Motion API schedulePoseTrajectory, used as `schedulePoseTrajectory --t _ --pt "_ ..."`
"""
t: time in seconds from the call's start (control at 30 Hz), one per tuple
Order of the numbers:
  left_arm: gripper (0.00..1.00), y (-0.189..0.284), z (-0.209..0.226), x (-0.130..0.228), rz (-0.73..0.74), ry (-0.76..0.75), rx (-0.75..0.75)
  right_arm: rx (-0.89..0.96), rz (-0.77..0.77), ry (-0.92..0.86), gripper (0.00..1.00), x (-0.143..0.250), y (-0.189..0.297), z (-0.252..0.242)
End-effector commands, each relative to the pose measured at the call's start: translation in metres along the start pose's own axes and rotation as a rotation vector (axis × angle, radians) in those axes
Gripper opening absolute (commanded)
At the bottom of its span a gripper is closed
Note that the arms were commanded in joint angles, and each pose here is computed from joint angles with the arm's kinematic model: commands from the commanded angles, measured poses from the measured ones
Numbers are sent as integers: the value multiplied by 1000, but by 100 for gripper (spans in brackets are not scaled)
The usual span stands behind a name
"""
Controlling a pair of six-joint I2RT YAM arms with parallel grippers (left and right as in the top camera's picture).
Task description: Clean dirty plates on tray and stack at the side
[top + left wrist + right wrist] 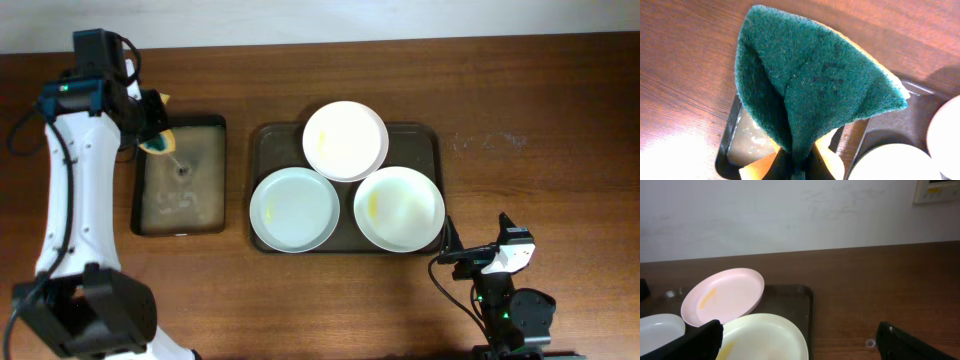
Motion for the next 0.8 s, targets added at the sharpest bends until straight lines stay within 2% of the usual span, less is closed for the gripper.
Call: schedulePoseTrajectory --t 0.0,0.07,0.23,0.33,0.47,0.77 --pt "0 8 -1 -4 -22 0 8 -3 2 -1 98 2 0 -1" --pt "0 -8 -1 2 7 -1 6 -3 2 -1 99 2 0 -1" --pt "0 -90 0 34 117 -3 -1 -2 1 -1 98 2 0 -1" --pt "0 -102 0 42 152 -4 -2 -3 2 -1 98 2 0 -1" --pt "0 -78 -1 24 81 -2 5 -2 1 -1 98 2 0 -1" --pt "0 23 -2 -20 -232 4 26 -3 2 -1 98 2 0 -1"
Point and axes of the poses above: each gripper's point midway between its finger pads, its own y axis back along the fingers, its own z axis along the line the jaws close on, x = y × z, the point moved 1 cm from there along y, back along the fingers, and after that the axes turned 9 degrees about -y, right-handed, at the moved point
